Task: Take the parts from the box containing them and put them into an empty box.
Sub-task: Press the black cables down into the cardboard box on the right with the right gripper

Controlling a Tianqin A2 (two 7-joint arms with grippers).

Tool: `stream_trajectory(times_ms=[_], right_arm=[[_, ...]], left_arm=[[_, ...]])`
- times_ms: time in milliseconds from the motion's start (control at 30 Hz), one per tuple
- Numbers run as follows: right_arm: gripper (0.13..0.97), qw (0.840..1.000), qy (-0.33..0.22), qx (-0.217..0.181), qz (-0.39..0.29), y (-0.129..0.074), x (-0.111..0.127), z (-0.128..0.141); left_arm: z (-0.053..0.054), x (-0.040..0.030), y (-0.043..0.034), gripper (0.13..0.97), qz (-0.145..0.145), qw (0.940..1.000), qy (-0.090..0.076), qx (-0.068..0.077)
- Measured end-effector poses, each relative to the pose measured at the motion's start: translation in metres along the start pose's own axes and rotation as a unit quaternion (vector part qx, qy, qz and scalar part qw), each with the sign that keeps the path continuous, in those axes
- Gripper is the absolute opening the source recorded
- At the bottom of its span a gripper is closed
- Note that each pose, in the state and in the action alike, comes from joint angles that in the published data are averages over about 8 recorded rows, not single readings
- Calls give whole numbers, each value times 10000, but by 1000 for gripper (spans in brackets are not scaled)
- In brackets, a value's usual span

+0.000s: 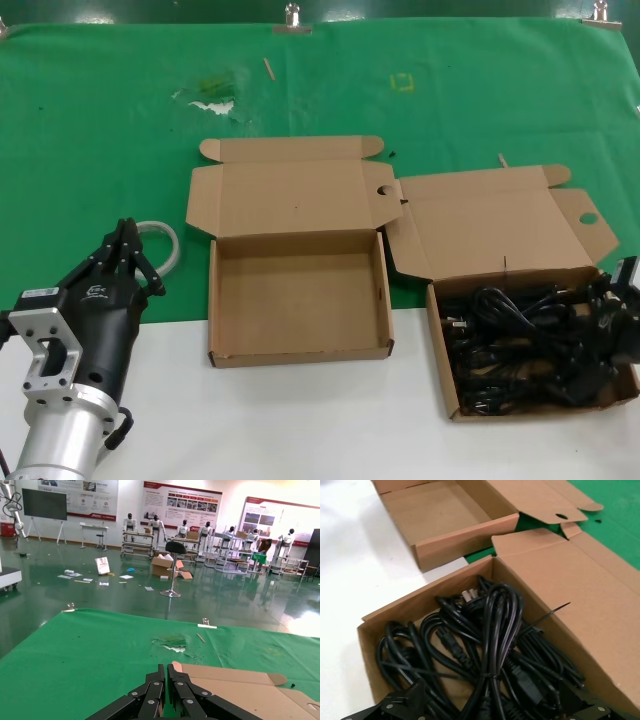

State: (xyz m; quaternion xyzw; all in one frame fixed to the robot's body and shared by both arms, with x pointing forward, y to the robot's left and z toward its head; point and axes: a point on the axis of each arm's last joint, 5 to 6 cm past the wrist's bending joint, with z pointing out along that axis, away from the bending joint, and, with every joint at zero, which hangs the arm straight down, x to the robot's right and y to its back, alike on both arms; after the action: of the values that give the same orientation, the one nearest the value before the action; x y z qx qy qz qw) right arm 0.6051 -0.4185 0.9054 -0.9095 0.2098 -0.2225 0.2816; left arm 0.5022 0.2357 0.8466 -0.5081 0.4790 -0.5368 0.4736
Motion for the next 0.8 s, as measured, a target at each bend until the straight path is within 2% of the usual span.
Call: stream_trajectory(times_ms=[200,467,600,800], right_arm=[[904,9999,90,53,0,-21,43,0],[781,9998,144,103,-58,-50,66,-21],[781,9998,139,109,-74,-54,47,-15],[639,9998,104,116,-94,-60,-6,5]], left_arm=[[0,0,0,156,0,10000,0,0],[0,0,0,156,0,10000,0,0],[0,0,0,156,0,10000,0,0],[0,0,0,156,0,10000,0,0]])
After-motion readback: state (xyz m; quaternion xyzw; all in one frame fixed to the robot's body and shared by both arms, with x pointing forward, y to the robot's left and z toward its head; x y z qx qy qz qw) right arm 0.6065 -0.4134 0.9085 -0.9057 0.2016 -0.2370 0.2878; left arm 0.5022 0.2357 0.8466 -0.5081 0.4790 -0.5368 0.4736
